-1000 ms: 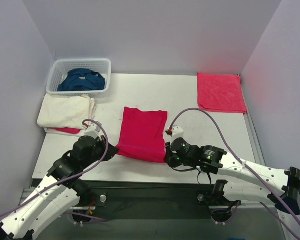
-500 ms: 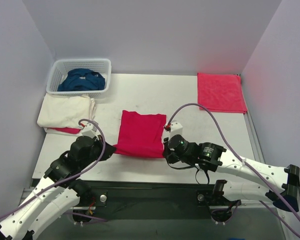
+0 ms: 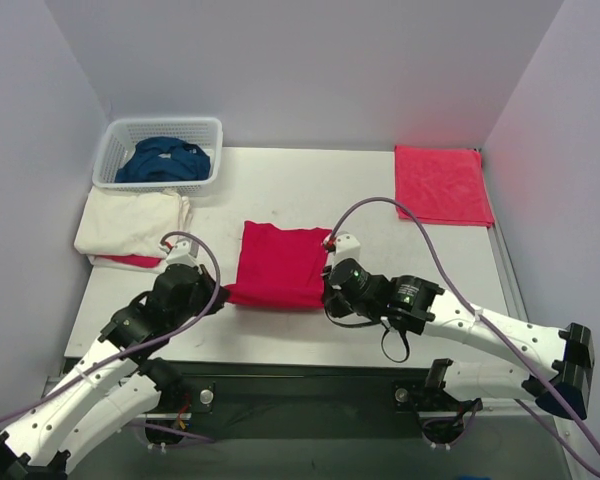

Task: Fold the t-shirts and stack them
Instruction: Fold the long partially folded tshirt into a neat square

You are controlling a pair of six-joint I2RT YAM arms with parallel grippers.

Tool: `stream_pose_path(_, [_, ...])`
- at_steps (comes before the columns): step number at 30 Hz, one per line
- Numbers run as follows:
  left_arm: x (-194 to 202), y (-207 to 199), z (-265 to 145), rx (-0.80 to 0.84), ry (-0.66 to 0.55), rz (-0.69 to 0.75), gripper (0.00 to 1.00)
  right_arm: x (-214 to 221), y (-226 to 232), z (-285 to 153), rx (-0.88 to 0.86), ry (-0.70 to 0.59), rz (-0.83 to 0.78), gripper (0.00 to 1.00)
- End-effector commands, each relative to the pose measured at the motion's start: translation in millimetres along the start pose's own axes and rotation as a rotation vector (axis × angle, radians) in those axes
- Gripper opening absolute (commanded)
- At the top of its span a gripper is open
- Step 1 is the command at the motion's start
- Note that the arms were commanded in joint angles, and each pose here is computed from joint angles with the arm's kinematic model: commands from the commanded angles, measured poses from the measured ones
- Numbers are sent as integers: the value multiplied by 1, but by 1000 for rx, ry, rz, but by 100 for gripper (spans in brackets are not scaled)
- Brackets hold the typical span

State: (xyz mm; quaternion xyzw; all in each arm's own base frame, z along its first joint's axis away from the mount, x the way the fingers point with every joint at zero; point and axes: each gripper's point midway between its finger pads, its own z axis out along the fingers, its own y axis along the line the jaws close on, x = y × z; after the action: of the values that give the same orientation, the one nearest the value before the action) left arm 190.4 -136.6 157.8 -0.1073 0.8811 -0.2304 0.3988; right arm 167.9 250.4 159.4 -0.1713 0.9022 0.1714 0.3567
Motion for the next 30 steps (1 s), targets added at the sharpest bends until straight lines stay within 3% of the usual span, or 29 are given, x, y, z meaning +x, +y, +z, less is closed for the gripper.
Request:
stream_pose_path(1, [-48, -10, 1, -44, -159, -18, 0, -23, -15, 2, 75, -38, -16, 0])
stream_pose_path(9, [-95, -42, 25, -62, -259, -5, 0, -63, -27, 27, 85, -67, 15, 0])
stream_pose_path(15, [-106, -56, 77, -100, -273, 18, 0, -79, -44, 63, 108, -42, 54, 0])
stream_pose_path(22, [-110, -54, 140, -209, -254, 34, 0, -98, -66, 106, 161, -32, 111, 0])
stream_pose_path(30, [-120, -41, 174, -296, -248, 47, 0, -108, -90, 150, 197, 15, 172, 0])
